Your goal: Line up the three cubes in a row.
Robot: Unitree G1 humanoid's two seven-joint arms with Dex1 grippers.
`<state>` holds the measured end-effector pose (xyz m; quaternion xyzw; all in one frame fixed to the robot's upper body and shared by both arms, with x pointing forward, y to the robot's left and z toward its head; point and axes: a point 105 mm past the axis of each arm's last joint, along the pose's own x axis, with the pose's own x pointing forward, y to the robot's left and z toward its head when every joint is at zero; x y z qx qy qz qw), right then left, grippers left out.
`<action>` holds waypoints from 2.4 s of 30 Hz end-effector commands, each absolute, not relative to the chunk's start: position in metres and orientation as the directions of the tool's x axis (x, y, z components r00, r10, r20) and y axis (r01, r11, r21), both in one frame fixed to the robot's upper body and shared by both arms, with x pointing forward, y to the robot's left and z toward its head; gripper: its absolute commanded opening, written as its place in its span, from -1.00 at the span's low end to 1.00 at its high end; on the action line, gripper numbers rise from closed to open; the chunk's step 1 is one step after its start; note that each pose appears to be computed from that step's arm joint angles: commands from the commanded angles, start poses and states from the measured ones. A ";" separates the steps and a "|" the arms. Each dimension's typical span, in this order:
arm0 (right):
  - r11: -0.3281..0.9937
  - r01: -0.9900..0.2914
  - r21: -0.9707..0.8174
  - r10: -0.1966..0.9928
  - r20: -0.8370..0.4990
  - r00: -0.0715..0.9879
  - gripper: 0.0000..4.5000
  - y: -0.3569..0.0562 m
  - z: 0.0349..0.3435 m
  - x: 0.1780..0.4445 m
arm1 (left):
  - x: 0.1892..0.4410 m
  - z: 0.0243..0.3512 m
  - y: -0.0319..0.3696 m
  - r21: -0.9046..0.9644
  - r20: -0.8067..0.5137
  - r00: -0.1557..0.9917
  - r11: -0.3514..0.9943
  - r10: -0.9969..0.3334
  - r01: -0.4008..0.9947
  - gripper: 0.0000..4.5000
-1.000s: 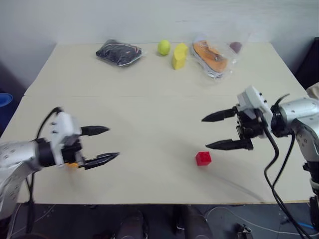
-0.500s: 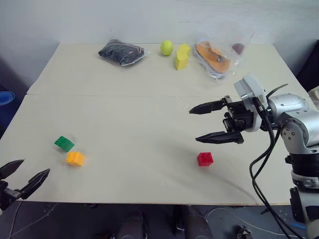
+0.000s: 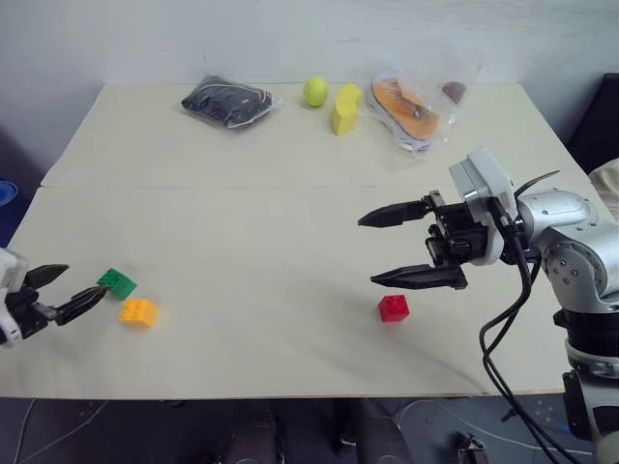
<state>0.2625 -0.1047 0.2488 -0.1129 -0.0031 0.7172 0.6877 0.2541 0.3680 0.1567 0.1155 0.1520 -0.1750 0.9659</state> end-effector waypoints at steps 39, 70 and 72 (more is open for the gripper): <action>-0.065 -0.982 -0.178 0.922 -0.386 0.009 1.00 -0.153 0.210 0.233 | 0.260 0.202 0.154 0.294 -0.511 0.352 0.226 -0.784 0.929 -0.33; 0.255 -0.941 -0.224 0.848 -0.416 0.329 1.00 -0.202 0.173 0.242 | 0.287 0.123 0.039 0.239 -0.619 0.068 -0.105 -0.783 0.965 -0.33; 0.262 -0.938 -0.225 0.849 -0.409 0.335 1.00 -0.201 0.173 0.243 | 0.286 0.120 0.040 0.227 -0.634 0.055 -0.119 -0.771 0.967 -0.33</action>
